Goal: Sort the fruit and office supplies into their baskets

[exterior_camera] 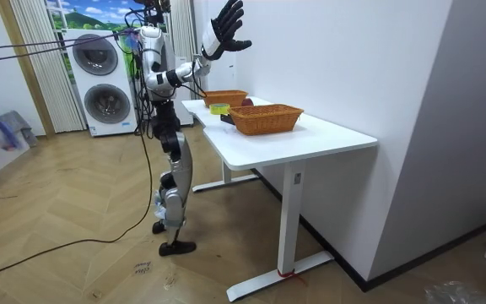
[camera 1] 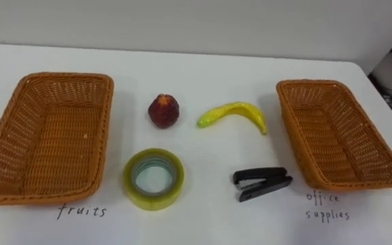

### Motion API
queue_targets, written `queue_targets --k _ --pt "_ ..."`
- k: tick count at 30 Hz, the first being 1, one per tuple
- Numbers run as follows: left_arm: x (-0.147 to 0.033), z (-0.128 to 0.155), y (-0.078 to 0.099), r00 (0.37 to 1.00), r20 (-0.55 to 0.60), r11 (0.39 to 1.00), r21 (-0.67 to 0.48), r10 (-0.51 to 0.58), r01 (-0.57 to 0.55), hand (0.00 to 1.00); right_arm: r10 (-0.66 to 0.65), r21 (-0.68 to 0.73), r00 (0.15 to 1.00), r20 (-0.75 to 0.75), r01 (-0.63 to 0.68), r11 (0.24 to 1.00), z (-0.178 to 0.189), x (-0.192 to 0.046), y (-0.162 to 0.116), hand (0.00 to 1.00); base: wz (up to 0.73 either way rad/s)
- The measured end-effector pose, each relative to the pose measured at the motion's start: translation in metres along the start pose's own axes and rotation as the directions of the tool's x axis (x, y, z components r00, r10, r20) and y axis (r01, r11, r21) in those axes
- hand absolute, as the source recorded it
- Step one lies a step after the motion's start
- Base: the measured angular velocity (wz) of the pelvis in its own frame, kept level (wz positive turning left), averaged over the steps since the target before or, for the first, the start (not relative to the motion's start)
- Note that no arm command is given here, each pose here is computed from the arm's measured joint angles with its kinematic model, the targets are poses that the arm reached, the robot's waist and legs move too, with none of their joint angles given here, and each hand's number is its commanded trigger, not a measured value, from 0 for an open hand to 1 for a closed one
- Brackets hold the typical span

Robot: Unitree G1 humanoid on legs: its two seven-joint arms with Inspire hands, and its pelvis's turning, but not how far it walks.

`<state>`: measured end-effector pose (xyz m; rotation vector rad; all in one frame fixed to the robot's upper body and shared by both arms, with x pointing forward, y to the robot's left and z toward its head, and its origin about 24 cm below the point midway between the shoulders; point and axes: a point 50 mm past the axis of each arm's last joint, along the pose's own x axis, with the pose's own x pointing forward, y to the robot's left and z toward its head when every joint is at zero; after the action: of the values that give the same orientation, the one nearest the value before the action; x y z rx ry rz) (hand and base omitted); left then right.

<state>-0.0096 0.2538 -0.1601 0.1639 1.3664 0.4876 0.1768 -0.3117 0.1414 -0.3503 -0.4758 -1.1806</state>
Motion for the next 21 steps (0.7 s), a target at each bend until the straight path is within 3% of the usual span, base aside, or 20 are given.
queue_targets --k 14,21 --pt "0.000 0.003 -0.003 0.999 0.035 0.995 0.097 -0.018 0.015 0.00 0.148 0.064 0.967 0.209 -0.164 0.984 0.045 0.002 0.012 0.00 0.01" --pt "0.001 0.006 0.003 0.999 0.036 0.992 0.127 -0.031 0.026 0.00 0.435 -0.002 0.860 0.268 -0.451 0.893 0.057 -0.004 0.037 0.00 0.00"
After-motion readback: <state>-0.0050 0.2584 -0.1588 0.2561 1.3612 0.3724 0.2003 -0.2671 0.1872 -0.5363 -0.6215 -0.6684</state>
